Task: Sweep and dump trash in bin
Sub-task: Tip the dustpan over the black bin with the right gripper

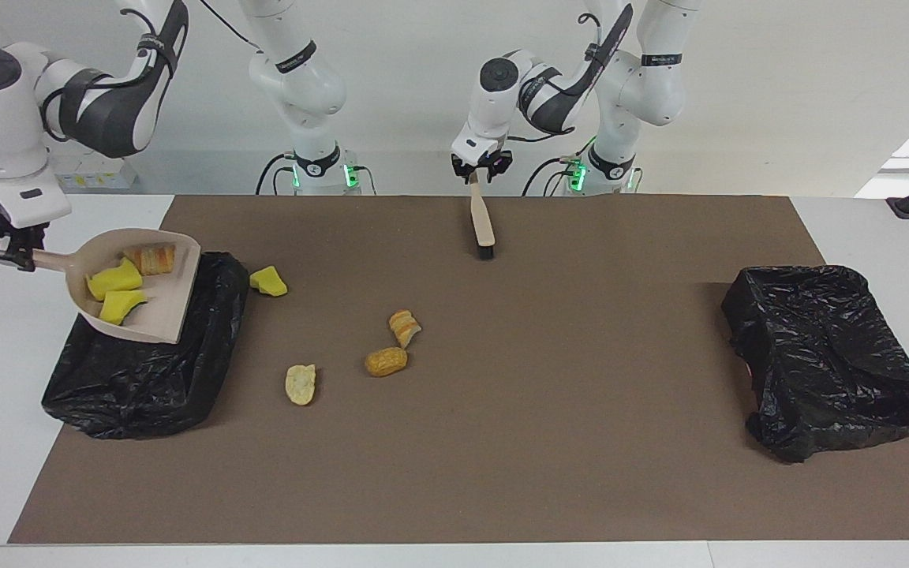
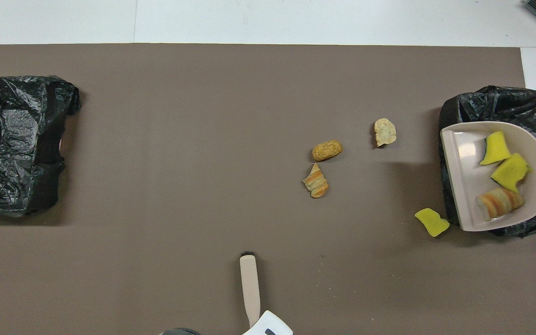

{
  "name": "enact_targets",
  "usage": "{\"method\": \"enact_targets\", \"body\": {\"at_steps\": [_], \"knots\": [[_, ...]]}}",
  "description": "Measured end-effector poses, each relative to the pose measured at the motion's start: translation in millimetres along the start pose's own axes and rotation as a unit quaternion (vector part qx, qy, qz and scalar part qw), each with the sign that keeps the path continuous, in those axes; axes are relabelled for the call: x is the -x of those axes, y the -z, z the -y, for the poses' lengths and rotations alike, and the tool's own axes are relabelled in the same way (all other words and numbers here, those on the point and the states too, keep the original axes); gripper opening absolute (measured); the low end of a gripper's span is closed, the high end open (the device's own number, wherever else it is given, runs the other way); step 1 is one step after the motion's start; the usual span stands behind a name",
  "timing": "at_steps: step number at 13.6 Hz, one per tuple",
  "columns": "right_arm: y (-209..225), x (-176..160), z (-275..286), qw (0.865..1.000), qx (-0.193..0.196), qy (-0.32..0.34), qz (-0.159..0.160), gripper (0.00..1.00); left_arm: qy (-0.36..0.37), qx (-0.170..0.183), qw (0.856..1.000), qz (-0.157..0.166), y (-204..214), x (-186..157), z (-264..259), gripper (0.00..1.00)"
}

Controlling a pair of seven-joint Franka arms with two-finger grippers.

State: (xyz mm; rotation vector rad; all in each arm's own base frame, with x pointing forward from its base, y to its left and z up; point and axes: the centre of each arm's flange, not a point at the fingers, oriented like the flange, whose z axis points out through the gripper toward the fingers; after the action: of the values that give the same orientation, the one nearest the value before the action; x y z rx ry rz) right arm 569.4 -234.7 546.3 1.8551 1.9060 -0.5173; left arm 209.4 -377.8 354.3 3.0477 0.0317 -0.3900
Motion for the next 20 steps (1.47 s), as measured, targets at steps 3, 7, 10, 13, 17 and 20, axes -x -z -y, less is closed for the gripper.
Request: {"method": "enact_targets", "body": {"at_steps": [3, 7, 10, 13, 17, 20], "knots": [[16, -20, -10, 0.997, -0.008, -0.036, 0.069, 0.33, -0.024, -0.006, 0.999, -0.035, 28, -56, 17, 1.0], [30, -33, -12, 0.988, -0.021, -0.078, 0.133, 0.33, -0.022, -0.039, 0.995, -0.084, 83, -152, 51, 1.0], [31, -30, -11, 0.987, -0.021, -0.081, 0.138, 0.33, -0.014, -0.028, 0.996, -0.089, 157, -207, 107, 1.0], [31, -30, -10, 0.987, -0.021, -0.081, 0.138, 0.33, -0.023, -0.021, 0.995, -0.094, 234, -226, 154, 1.0], [35, -30, -11, 0.986, -0.017, -0.075, 0.151, 0.33, -0.023, -0.013, 0.993, -0.116, 298, -235, 196, 1.0], [63, -42, -15, 0.98, 0.002, -0.035, 0.198, 0.33, -0.038, -0.013, 0.992, -0.123, 344, -231, 231, 1.0]]}}
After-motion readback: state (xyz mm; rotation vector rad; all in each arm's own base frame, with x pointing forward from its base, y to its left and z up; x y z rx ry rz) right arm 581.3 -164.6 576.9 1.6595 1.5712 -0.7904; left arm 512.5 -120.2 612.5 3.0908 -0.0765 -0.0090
